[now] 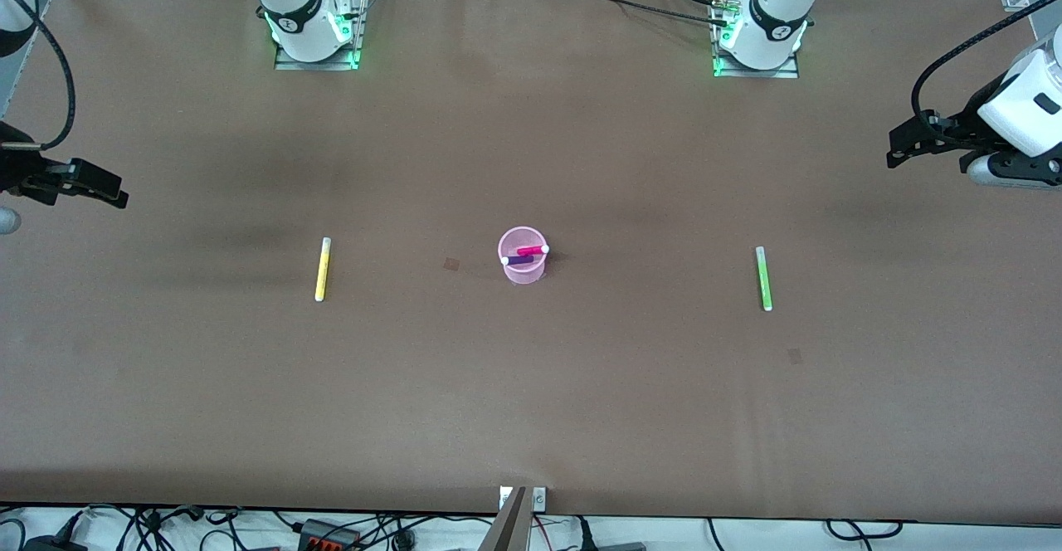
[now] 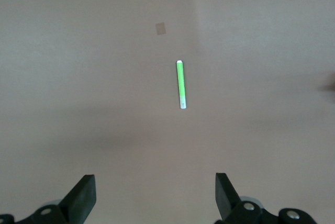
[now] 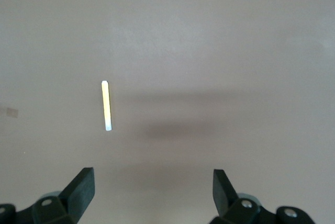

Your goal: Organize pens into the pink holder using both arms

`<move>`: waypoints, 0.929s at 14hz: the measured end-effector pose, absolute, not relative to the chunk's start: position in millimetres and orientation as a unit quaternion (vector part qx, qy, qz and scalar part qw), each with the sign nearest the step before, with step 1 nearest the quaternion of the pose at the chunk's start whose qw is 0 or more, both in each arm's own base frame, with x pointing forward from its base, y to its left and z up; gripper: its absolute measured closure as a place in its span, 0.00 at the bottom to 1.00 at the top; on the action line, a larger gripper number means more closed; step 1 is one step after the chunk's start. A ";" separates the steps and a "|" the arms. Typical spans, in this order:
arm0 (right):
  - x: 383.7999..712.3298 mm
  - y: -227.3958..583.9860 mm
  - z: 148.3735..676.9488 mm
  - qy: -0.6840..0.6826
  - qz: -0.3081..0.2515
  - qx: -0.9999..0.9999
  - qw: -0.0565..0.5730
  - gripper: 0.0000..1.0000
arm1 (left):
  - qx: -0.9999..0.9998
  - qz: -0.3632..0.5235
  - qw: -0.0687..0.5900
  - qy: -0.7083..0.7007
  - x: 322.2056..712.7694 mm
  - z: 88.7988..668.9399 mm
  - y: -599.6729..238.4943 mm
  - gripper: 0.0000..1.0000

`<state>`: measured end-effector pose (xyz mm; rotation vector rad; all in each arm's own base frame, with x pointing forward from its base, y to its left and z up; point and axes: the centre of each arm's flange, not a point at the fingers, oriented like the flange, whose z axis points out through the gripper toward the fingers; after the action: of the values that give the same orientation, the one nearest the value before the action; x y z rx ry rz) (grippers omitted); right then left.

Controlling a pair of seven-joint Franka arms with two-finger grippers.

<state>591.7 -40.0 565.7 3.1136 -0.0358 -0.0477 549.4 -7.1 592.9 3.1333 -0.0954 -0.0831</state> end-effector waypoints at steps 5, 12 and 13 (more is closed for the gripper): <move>584.6 -35.5 568.9 -0.020 -0.014 1.000 0.014 0.00 | 0.999 -0.027 0.003 -0.030 549.4 592.9 -7.1 0.00; 587.5 -25.2 565.5 -0.012 -0.013 1.000 0.014 0.00 | 0.999 -0.026 0.003 -0.030 549.3 593.0 -7.1 0.00; 588.1 -24.3 565.4 -0.012 -0.011 1.000 0.014 0.00 | 0.999 -0.026 0.003 -0.030 549.3 593.0 -7.1 0.00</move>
<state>588.1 -24.3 565.4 3.1126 -0.0364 -0.0347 549.3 -7.1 593.0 3.1333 -0.0955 -0.0830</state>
